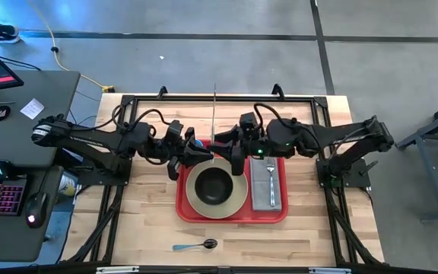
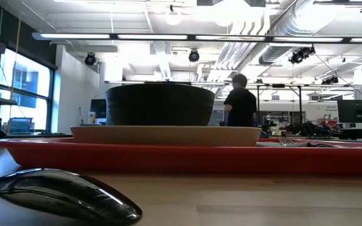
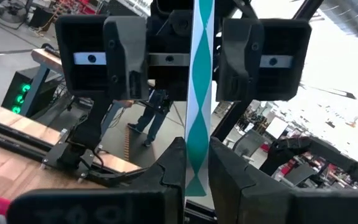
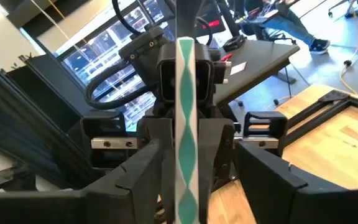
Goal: Set up tray
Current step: Put the blue knife on the gray napkin to the left of the blue fork
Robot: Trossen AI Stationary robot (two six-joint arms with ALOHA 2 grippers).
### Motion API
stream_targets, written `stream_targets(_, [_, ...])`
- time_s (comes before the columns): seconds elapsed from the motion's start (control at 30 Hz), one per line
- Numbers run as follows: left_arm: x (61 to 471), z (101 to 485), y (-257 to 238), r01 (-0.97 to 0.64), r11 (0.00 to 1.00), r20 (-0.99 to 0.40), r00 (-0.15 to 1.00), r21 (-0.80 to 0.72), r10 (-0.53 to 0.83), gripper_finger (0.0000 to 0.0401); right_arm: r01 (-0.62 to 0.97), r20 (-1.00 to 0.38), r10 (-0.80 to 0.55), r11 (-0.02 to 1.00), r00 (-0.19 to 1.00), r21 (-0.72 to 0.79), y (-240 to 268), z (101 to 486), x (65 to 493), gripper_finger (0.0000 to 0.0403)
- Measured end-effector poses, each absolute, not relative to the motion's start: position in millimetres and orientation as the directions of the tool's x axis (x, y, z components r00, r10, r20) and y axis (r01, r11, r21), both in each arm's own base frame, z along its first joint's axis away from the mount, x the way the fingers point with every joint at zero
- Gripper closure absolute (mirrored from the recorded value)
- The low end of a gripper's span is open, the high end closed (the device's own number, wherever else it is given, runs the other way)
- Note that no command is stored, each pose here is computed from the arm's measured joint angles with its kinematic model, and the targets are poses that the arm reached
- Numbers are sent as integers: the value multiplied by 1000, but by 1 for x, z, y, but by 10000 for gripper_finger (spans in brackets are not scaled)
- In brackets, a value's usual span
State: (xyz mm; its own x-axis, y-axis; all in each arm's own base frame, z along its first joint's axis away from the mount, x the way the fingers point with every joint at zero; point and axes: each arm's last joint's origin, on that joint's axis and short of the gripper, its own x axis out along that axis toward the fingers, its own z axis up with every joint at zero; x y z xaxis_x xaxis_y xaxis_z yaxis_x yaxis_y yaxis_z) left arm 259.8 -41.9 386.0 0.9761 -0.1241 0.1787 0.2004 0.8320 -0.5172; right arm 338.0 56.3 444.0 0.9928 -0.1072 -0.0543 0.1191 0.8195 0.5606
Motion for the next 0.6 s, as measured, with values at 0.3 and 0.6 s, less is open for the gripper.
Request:
stream_targets(0.3, [260,385,-42,195,829,169,978,-524,-123,325,139,-51,-133,820,990,554,52,444,339,276])
stream_targets(0.6, [260,383,-42,183,829,149,981,-529,-122,323,131,-52,-122,826,991,548,51,444,339,340])
